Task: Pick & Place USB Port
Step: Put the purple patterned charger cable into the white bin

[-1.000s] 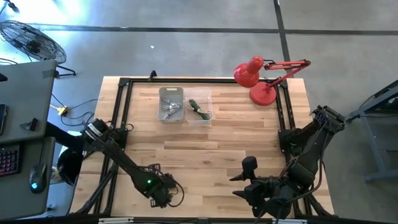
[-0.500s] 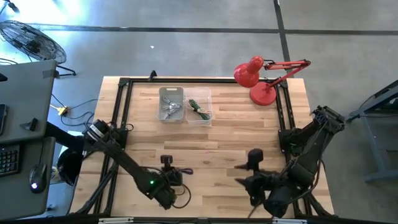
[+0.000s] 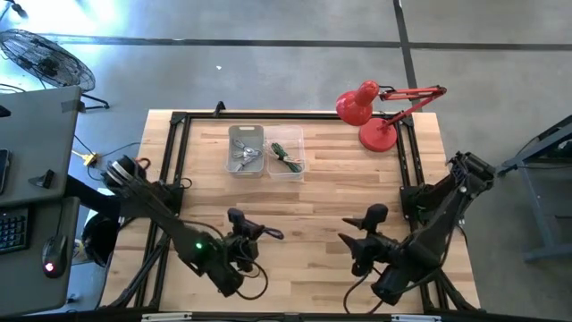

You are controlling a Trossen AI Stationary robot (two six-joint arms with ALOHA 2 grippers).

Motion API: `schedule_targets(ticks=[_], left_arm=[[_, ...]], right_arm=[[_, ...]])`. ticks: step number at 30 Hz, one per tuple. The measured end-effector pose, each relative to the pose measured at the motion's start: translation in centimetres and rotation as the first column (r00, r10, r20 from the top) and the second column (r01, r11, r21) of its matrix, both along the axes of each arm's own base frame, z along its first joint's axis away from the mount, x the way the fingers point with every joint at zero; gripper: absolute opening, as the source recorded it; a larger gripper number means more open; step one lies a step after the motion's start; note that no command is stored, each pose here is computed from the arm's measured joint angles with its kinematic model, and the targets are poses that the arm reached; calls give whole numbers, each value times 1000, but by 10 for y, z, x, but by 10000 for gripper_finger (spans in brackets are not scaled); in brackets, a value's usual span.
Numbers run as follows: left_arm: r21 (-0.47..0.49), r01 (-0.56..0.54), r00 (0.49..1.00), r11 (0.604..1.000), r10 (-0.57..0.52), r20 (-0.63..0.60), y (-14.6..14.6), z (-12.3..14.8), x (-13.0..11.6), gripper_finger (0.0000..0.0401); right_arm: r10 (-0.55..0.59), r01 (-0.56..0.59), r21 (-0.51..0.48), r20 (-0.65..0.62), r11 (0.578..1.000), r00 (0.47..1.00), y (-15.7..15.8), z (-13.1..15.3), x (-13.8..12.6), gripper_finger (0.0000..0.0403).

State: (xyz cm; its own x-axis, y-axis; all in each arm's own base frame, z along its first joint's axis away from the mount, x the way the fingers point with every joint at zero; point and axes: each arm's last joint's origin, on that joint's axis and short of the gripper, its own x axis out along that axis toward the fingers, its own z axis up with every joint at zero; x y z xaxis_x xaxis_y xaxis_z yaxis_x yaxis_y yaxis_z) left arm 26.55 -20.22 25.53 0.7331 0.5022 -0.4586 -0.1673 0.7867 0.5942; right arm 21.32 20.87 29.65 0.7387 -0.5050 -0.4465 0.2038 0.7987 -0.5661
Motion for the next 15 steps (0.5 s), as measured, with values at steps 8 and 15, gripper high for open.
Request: schedule_targets(ticks=[8, 15], left_arm=[[33, 137, 991, 990, -137, -6, 19, 35, 11, 14], [-13, 183, 975, 983, -183, -123, 61, 33, 38, 14]], right_arm=[[-37, 57, -112, 169, 992, 985, -11, -48, 32, 209], [87, -71, -121, 129, 990, 988, -16, -45, 60, 211]])
